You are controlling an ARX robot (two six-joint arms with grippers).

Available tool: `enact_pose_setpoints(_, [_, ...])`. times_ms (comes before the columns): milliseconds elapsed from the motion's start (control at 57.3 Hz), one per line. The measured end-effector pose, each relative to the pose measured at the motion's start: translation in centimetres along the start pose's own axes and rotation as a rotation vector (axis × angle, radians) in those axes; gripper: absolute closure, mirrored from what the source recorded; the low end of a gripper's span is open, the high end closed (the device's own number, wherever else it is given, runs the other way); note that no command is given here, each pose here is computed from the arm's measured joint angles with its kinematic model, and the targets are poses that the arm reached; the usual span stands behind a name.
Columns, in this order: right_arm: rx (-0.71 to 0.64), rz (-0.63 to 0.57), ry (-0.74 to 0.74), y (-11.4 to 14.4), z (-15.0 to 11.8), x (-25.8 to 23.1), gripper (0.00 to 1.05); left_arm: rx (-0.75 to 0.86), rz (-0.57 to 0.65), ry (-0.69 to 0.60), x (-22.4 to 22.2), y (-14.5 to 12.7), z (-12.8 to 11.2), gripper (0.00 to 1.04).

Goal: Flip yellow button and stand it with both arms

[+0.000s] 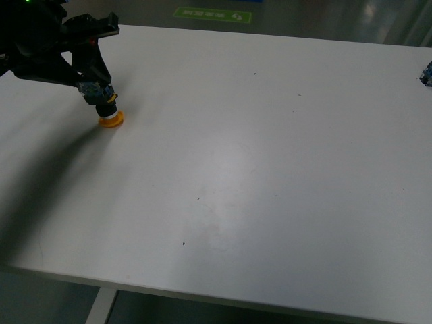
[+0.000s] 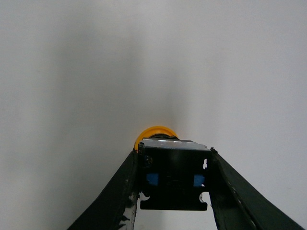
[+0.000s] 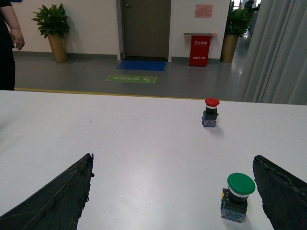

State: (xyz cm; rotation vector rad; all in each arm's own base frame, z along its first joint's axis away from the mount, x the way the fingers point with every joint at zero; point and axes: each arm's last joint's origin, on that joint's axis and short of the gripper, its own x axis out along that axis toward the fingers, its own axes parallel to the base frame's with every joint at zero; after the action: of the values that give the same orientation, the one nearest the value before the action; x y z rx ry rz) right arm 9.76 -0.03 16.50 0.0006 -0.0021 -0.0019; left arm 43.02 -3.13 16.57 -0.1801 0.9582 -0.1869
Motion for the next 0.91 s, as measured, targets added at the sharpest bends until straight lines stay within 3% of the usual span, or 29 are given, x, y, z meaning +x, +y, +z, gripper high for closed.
enact_pose_setpoints(122, [0.000,0.000,0.000,0.0,0.0,0.0,0.07,-0.076,-0.140,-0.050,-1.2,-0.6,0.1,0.70])
enact_pose_setpoints(209, [0.000,0.000,0.000,0.0,0.0,0.0,0.07,-0.143,-0.332,-0.135,-3.4,-1.9,0.8,0.70])
enact_pose_setpoints(402, [0.000,0.000,0.000,0.0,0.0,0.0,0.07,-0.212,-0.631,-0.248,-6.3,-5.5,1.3,0.70])
enact_pose_setpoints(716, [0.000,0.000,0.000,0.0,0.0,0.0,0.07,-0.264,-0.931,-0.259,-6.3,-12.0,0.1,0.70])
enact_pose_setpoints(908, [0.000,0.000,0.000,0.0,0.0,0.0,0.07,-0.325,-1.114,-0.314,-7.5,-13.6,-0.1,0.70])
